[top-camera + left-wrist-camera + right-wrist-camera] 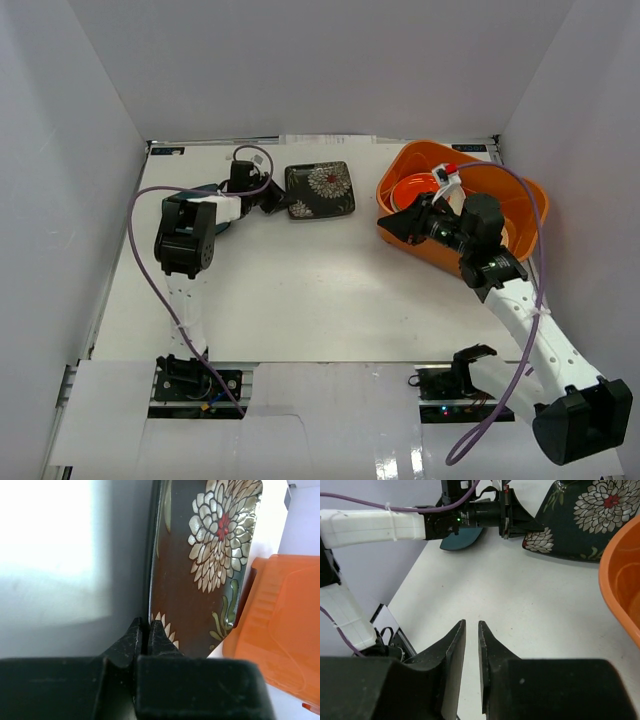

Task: Place the plates into the plastic bin on the countertop

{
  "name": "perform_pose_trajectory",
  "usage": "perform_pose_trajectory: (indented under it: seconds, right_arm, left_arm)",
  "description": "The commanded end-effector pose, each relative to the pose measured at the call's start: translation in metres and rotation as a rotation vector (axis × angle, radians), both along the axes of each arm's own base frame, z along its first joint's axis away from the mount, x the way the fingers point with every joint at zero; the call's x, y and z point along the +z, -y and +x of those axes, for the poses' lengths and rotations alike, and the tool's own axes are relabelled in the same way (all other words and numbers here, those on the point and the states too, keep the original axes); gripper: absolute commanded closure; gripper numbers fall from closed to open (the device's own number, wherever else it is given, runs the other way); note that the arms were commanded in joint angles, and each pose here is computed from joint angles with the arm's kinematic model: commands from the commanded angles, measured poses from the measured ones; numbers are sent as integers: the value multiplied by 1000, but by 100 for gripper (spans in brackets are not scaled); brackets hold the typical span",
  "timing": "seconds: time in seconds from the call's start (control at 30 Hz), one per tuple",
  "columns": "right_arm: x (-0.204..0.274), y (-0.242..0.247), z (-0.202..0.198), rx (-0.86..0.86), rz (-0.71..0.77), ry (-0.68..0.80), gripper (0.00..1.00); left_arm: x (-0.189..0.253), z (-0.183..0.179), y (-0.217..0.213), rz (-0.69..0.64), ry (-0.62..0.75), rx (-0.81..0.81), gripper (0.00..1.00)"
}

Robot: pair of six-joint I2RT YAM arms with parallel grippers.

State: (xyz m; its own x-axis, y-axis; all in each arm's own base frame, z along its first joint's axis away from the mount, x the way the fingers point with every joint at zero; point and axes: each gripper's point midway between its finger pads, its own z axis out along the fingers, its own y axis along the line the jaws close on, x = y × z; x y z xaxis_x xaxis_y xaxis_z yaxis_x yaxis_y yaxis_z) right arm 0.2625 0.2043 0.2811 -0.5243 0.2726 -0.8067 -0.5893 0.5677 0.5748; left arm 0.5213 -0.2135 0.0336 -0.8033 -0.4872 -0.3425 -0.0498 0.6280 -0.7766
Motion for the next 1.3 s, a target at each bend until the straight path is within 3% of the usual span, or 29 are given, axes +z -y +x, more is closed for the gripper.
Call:
perform_pose_trajectory:
  seconds: [0.0,0.13,0.17,0.37,0.67,0.87,0.93,1.03,1.17,1.2,1.23,1.27]
  right_arm:
    - [22,-12,7,-6,2,68,77]
    - [17,-29,18,-15,-27,28,48]
    - [16,-37,15,4,-40,28,38]
    - [-5,-49,22,-32,-101,-31,4]
    - [-11,-51,48,-86,-189,-42,7]
    - [-5,-70,60,-36,-155,-57,0]
    - [-10,-74,64,-41,-132,-70,7]
    - [-11,-74,69,-73,-103,-92,27]
    - [-4,-71,75,-107,-64,-100,42]
    - [1,-68,75,-119,-54,-95,54]
    - [3,-65,76,-134,-47,-93,73]
    - [7,-62,76,-150,-33,-94,80]
  left_arm:
    - [35,-17,-14,-6,42,2,100]
    - [118,-50,-12,-111,150,-12,100]
    - [129,-57,-13,-115,169,-12,100]
    - [193,-111,-26,-120,286,-3,100]
    - [230,-180,-24,-164,351,-99,100]
    - [258,-206,-13,-214,406,-207,100]
    - [264,-209,-11,-221,423,-224,100]
    - [274,-209,-7,-231,444,-247,100]
    - [288,-213,5,-252,474,-296,100]
    - [293,-214,7,-255,487,-304,100]
    - [294,-217,12,-258,488,-318,98]
    - [293,-217,14,-259,485,-322,95]
